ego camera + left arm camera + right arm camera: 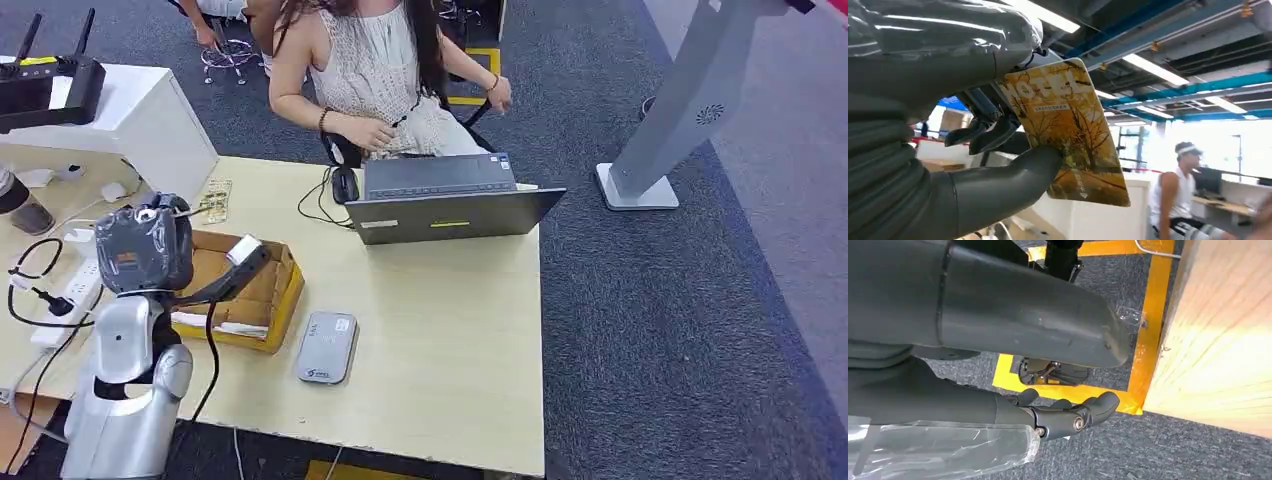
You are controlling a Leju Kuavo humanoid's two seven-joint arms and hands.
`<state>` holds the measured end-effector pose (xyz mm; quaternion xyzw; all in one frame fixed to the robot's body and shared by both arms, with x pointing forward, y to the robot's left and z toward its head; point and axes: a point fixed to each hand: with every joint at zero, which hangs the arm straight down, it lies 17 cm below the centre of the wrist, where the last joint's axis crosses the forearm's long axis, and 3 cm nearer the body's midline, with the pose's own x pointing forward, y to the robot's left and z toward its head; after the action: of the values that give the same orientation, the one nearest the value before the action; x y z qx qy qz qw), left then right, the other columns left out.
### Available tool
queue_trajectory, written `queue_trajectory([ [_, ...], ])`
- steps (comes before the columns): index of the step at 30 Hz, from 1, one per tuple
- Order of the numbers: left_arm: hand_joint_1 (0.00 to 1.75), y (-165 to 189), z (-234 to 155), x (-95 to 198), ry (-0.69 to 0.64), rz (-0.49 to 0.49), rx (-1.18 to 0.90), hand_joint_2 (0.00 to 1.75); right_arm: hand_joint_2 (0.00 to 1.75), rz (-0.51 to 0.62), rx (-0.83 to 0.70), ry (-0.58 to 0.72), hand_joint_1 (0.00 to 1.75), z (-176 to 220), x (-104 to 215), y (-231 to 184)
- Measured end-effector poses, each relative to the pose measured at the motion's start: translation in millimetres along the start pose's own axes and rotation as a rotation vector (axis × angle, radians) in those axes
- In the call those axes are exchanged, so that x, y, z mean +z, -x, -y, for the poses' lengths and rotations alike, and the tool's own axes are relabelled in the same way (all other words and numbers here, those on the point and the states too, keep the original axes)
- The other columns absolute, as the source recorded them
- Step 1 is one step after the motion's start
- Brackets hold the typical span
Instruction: Pass the card to the sensor for recognition and then transmit it.
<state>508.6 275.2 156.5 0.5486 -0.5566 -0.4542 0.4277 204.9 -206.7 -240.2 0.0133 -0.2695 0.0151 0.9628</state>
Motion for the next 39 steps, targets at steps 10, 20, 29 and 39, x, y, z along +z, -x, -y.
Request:
queue_trajectory([
  [10,1.75,-133.7,14.7,29.8,0.046,0.225,0.071,1.75,0.00,-0.003,-0.002,0.005,0.00,0.9,-0.2,0.2],
  [20,1.75,-136.0,137.1,80.0,0.430,0.157,0.026,1.75,0.00,0.031,0.020,-0.018,0.00,-3.5,1.4,-2.0],
  [29,1.75,-131.6,190.1,112.3,0.611,0.143,0.018,1.75,0.00,0.029,0.029,-0.021,0.00,-4.1,1.6,-1.1],
  [39,1.75,-136.4,186.4,104.8,0.555,0.152,0.035,1.75,0.00,0.028,0.024,-0.019,0.00,-3.6,1.7,-0.6],
])
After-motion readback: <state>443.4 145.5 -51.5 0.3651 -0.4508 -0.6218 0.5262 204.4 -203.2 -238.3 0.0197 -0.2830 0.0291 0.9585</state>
